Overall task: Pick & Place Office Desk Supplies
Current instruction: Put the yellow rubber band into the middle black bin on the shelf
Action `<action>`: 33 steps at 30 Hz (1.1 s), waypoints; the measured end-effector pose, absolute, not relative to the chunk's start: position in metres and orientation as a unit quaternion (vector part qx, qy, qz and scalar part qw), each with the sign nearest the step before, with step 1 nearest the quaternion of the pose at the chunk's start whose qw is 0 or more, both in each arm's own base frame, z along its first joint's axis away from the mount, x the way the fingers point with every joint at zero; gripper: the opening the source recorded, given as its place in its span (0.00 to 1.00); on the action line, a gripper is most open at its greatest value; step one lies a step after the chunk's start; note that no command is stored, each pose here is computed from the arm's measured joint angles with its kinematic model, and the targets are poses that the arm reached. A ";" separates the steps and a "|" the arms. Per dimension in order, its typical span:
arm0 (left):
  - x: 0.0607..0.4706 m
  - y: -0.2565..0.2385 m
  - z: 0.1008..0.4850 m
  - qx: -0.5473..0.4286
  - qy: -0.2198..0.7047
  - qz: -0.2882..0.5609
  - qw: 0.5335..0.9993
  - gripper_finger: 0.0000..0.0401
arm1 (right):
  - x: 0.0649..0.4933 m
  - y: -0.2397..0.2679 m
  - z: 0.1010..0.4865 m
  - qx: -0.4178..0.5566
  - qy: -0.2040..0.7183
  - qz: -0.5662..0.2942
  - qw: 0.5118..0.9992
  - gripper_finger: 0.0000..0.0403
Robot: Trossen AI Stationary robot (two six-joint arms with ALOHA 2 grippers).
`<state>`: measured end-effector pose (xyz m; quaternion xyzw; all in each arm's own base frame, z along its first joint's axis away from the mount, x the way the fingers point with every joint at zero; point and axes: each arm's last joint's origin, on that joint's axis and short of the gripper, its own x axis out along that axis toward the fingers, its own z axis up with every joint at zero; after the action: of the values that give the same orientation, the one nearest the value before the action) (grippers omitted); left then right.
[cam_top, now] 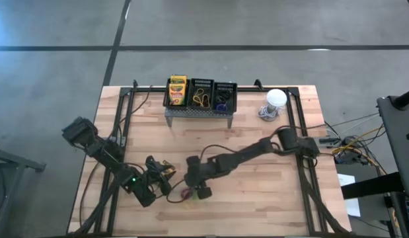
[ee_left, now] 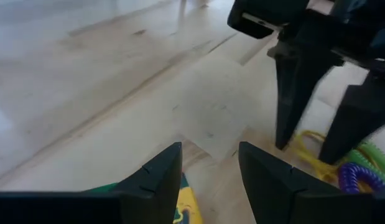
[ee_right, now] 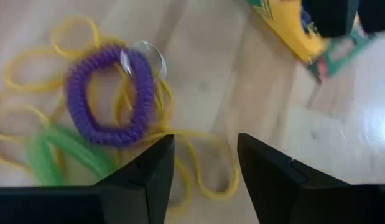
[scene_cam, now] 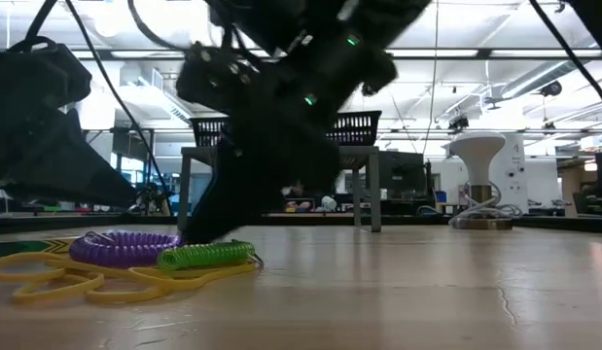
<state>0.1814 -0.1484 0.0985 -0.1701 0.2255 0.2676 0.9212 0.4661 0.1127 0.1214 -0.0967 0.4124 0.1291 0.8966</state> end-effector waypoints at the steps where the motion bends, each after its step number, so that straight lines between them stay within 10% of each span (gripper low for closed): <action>1: 0.181 -0.148 0.098 -0.169 0.226 0.267 0.921 0.41 | 0.469 0.112 0.123 -0.093 0.411 0.131 0.897 0.40; 11: 0.181 -0.148 0.098 -0.169 0.227 0.267 0.921 0.41 | 0.469 0.111 0.133 -0.100 0.445 0.129 0.880 0.04; 33: 0.181 -0.148 0.098 -0.169 0.227 0.267 0.921 0.41 | 0.390 0.101 0.333 -0.178 0.251 -0.082 0.948 0.02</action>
<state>0.1814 -0.1484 0.0985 -0.1689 0.2267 0.2673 0.9212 0.3902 0.1008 0.3328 -0.1778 0.2512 -0.0822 0.9479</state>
